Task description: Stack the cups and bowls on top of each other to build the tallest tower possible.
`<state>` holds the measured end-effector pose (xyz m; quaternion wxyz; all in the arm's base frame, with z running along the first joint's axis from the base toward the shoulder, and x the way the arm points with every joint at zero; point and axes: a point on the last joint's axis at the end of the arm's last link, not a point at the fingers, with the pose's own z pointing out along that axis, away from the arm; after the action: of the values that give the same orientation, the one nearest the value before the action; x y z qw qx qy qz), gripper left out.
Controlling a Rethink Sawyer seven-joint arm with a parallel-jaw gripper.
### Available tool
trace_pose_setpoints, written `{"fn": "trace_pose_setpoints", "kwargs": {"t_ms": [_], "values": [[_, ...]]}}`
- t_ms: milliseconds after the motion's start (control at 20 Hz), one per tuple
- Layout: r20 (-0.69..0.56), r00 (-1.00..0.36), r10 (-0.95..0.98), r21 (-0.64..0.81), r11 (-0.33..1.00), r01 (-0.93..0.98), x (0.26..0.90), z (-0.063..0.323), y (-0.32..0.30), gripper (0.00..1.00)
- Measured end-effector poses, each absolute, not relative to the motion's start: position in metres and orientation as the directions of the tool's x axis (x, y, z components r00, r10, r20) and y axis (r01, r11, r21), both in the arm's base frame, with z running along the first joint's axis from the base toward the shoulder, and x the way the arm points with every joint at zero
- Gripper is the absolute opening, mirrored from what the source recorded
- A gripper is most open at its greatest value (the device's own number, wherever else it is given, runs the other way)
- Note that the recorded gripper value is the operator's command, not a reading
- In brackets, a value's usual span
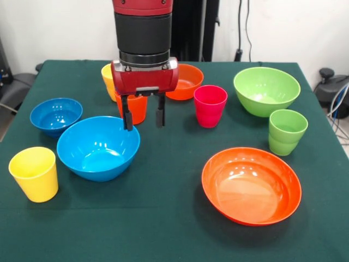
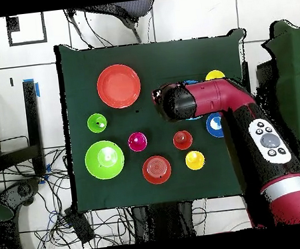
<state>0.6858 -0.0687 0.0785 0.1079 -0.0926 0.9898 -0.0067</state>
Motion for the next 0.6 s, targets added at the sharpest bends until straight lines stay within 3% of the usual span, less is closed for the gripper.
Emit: {"fn": "trace_pose_setpoints", "kwargs": {"t_ms": [600], "values": [[-0.235,-0.949,-0.212,-0.033,0.977,-0.211,0.6907,0.0810,-0.0654,1.00]]}}
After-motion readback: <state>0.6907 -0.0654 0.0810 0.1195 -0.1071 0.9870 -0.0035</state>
